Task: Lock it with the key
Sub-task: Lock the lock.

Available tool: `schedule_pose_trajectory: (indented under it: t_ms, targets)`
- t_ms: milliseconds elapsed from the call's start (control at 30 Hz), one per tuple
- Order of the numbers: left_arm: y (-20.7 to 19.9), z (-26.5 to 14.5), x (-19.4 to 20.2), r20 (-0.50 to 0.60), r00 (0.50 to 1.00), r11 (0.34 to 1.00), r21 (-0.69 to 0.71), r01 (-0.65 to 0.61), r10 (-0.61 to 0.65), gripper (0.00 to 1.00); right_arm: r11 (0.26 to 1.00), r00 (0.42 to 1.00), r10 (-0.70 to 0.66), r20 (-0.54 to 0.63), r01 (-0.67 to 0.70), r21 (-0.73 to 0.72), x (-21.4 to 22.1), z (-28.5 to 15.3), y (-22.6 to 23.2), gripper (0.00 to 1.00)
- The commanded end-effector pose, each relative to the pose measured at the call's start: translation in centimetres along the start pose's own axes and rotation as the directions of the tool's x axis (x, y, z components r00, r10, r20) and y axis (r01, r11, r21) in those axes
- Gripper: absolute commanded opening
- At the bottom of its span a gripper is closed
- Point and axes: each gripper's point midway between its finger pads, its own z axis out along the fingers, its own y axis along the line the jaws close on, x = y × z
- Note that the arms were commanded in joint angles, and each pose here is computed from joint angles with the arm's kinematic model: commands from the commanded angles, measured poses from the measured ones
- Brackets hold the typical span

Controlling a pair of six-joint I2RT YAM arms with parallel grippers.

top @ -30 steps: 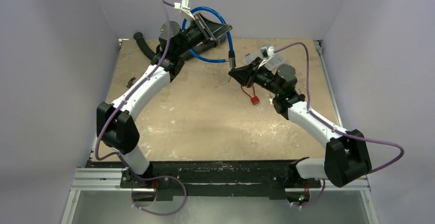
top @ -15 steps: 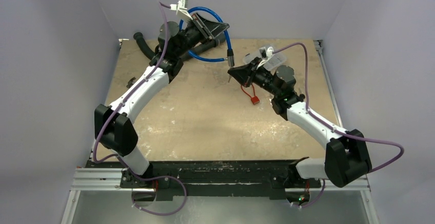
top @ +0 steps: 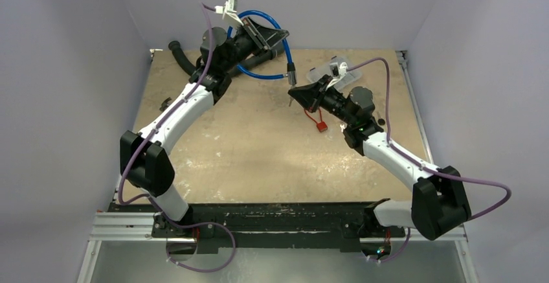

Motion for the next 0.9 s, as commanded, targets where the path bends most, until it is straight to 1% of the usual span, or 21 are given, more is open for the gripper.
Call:
schedule_pose_trajectory:
  t_ms: [0,400,633,767,867]
  targets:
    - [-5.0,-0.6,-7.5,0.241,0.968,0.985,0.133,-0.11,0.075,0.0,0.998,0.999,0.024,-0.035,-0.026,-0.056,1.3,-0.9,1.5,0.0]
    - [-7.2,-0.1,-8.7,0.297,0.949,0.958,0.224,-0.178,0.107,0.0,0.99,0.99,0.104,-0.1,-0.113,-0.088,3.8,-1.1,2.6,0.0]
    - [-7.2,-0.3,-9.8,0.322,0.938,0.954,0.22,-0.205,0.128,0.0,0.99,0.985,0.121,-0.121,-0.129,-0.064,4.6,-1.3,2.2,0.0]
    - [-8.7,-0.4,-11.1,0.351,0.927,0.941,0.249,-0.229,0.132,0.0,0.987,0.98,0.141,-0.14,-0.15,-0.055,5.7,-1.8,2.0,0.0]
    - [-9.3,-0.5,-11.6,0.354,0.923,0.934,0.254,-0.252,0.153,0.0,0.987,0.979,0.15,-0.14,-0.157,-0.041,5.9,-1.8,1.8,0.0]
